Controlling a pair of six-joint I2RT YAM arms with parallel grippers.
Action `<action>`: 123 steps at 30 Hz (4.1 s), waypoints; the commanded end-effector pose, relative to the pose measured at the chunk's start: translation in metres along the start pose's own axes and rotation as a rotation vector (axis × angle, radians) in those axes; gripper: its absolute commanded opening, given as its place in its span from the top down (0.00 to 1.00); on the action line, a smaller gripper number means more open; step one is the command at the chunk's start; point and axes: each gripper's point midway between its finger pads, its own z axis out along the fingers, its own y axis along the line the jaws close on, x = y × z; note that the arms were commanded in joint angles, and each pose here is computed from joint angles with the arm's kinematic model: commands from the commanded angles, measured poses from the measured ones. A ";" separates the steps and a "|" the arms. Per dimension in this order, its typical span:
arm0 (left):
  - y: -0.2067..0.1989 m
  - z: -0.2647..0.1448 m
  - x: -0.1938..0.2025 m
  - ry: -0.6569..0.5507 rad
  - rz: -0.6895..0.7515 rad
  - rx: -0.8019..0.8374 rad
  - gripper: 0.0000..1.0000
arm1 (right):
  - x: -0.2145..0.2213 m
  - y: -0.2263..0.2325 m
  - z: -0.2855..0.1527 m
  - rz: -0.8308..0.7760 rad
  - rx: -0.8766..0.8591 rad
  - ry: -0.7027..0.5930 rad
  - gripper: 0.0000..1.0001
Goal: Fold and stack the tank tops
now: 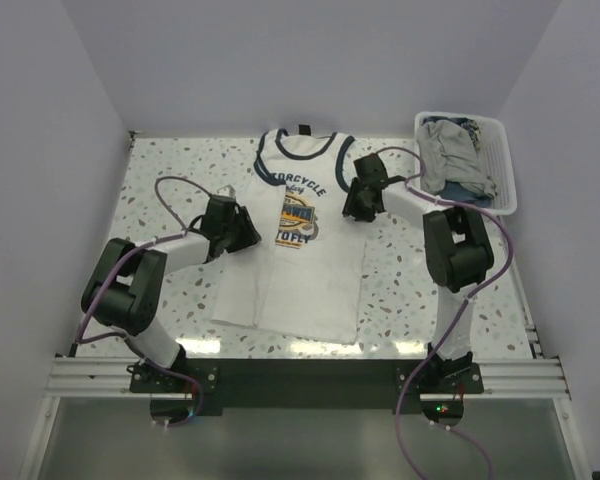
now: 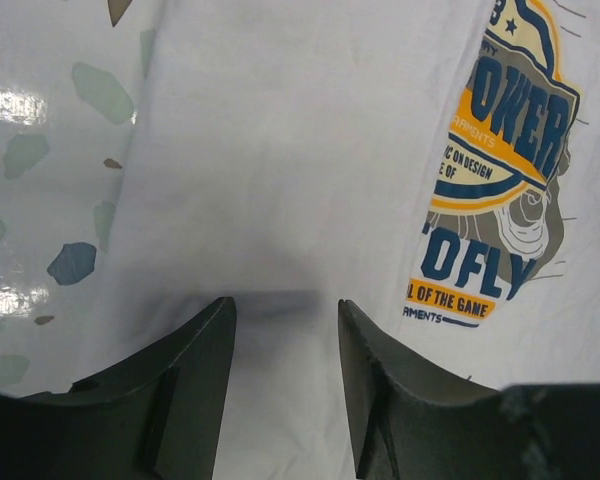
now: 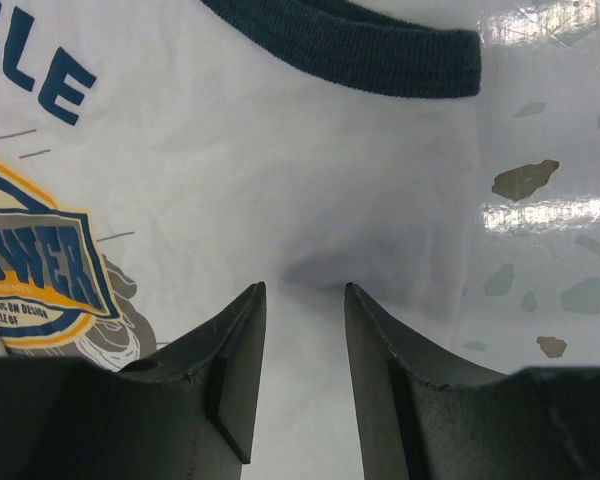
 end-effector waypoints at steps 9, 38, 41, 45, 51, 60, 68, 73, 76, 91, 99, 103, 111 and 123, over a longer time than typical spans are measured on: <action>-0.060 -0.046 -0.002 -0.012 0.272 0.037 0.36 | -0.055 -0.027 -0.040 0.024 0.053 -0.116 0.58; -0.191 -0.105 0.277 0.305 0.779 0.247 0.39 | -0.082 -0.033 -0.004 -0.002 -0.043 -0.133 0.60; -0.191 -0.109 0.280 0.303 0.796 0.238 0.40 | -0.082 -0.032 -0.005 0.000 -0.045 -0.135 0.60; -0.196 -0.114 0.287 0.290 0.851 0.221 0.42 | -0.084 -0.032 -0.005 0.003 -0.047 -0.139 0.60; -0.203 -0.118 0.300 0.302 0.881 0.237 0.49 | -0.082 -0.033 -0.004 0.000 -0.045 -0.135 0.60; -0.199 -0.109 0.302 0.284 0.891 0.199 0.59 | -0.079 -0.030 -0.004 0.000 -0.065 -0.126 0.60; -0.202 -0.114 0.296 0.259 0.858 0.222 0.94 | -0.074 -0.031 -0.001 -0.016 -0.070 -0.111 0.58; -0.198 -0.135 0.284 0.246 0.792 0.275 1.00 | -0.074 -0.031 -0.001 -0.014 -0.075 -0.112 0.54; -0.201 -0.150 0.276 0.235 0.732 0.338 1.00 | -0.072 -0.029 0.000 -0.009 -0.083 -0.108 0.54; -0.207 -0.156 0.267 0.257 0.664 0.382 1.00 | -0.069 -0.038 0.019 -0.007 -0.039 -0.094 0.67; -0.210 -0.161 0.261 0.253 0.652 0.397 1.00 | -0.066 -0.049 0.027 -0.009 0.010 -0.100 0.70; -0.214 -0.165 0.260 0.248 0.652 0.427 1.00 | -0.071 -0.053 0.025 -0.003 0.043 -0.119 0.82; -0.231 -0.166 0.287 0.311 0.658 0.548 1.00 | -0.087 -0.073 -0.001 0.004 0.164 -0.195 1.00; -0.198 -0.161 0.241 0.161 0.517 0.474 1.00 | -0.102 -0.042 -0.044 -0.077 0.138 -0.268 1.00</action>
